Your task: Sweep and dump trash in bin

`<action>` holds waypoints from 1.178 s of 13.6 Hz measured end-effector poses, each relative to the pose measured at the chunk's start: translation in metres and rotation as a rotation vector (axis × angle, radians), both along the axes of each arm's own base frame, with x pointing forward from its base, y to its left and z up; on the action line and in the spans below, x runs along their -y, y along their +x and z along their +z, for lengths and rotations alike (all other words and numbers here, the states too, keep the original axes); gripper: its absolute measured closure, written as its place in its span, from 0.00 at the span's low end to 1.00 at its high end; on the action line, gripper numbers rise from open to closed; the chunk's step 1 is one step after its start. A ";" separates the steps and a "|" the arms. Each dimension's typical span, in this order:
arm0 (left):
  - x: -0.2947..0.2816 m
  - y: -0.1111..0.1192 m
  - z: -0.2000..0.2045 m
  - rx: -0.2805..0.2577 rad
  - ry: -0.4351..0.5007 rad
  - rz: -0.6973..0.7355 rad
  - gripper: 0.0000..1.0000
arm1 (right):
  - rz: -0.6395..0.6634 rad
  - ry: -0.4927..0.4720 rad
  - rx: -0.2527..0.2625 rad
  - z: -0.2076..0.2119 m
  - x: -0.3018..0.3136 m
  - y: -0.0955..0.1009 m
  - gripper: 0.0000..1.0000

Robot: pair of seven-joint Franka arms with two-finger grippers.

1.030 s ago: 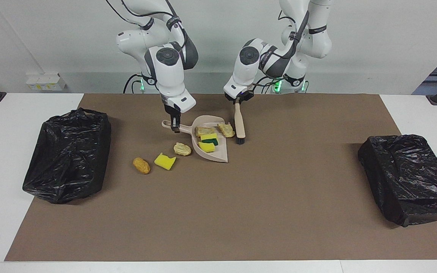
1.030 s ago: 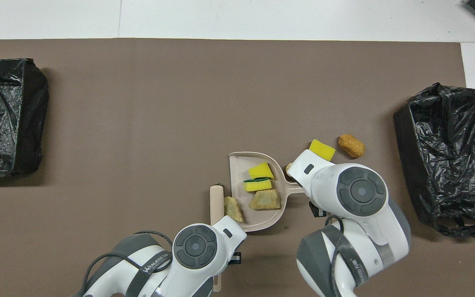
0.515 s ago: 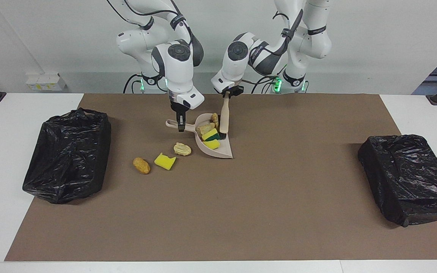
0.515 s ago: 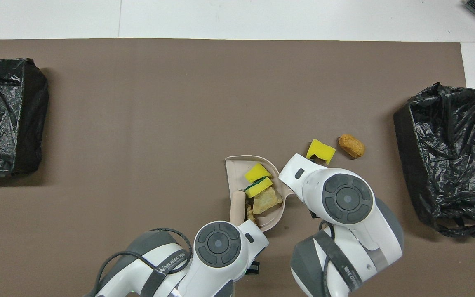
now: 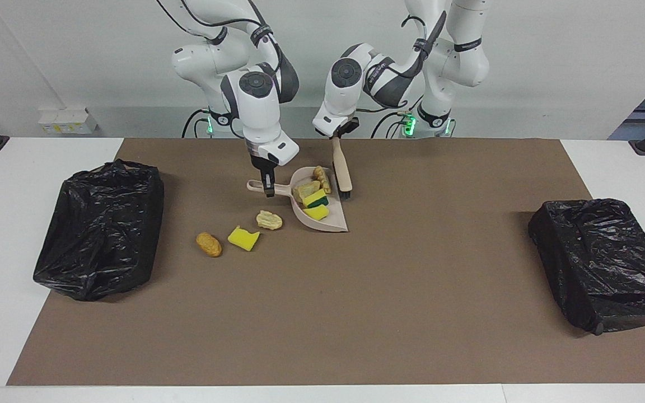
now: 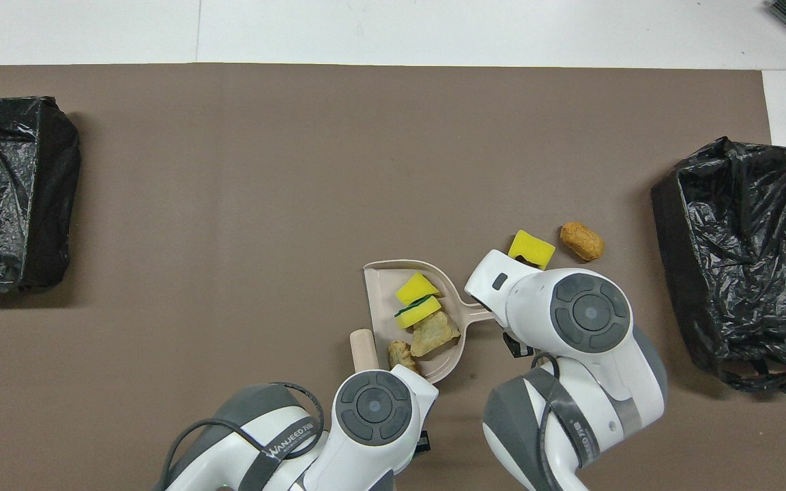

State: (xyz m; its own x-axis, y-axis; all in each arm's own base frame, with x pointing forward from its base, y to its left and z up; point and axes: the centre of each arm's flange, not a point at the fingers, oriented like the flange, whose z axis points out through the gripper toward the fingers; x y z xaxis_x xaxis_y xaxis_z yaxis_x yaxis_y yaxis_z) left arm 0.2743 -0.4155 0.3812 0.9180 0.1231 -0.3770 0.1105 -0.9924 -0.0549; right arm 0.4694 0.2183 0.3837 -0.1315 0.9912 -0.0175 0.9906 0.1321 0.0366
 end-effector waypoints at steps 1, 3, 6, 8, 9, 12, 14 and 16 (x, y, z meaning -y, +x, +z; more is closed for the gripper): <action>-0.001 -0.003 0.000 -0.012 0.024 0.010 0.73 | -0.010 0.014 0.001 -0.003 0.000 0.001 0.67; -0.004 -0.015 0.003 -0.047 0.072 0.007 0.73 | -0.041 0.051 0.000 -0.009 0.001 0.001 0.67; -0.004 -0.041 0.006 -0.065 0.113 -0.035 0.73 | -0.082 0.106 -0.019 -0.013 0.011 0.004 0.67; -0.010 -0.061 0.000 -0.057 0.128 -0.063 0.73 | -0.099 0.165 -0.006 -0.012 0.018 0.009 0.67; -0.012 -0.071 -0.005 -0.037 0.118 -0.071 0.73 | -0.107 0.194 0.005 -0.013 0.020 0.011 0.67; -0.019 -0.089 -0.014 0.028 0.072 -0.079 0.73 | -0.107 0.272 0.038 -0.014 0.021 0.013 0.67; -0.019 -0.091 -0.014 0.053 0.049 -0.078 0.73 | -0.108 0.320 0.050 -0.014 0.022 0.014 0.67; -0.017 -0.098 -0.017 0.064 0.041 -0.091 0.73 | -0.112 0.365 0.054 -0.013 0.023 0.015 0.67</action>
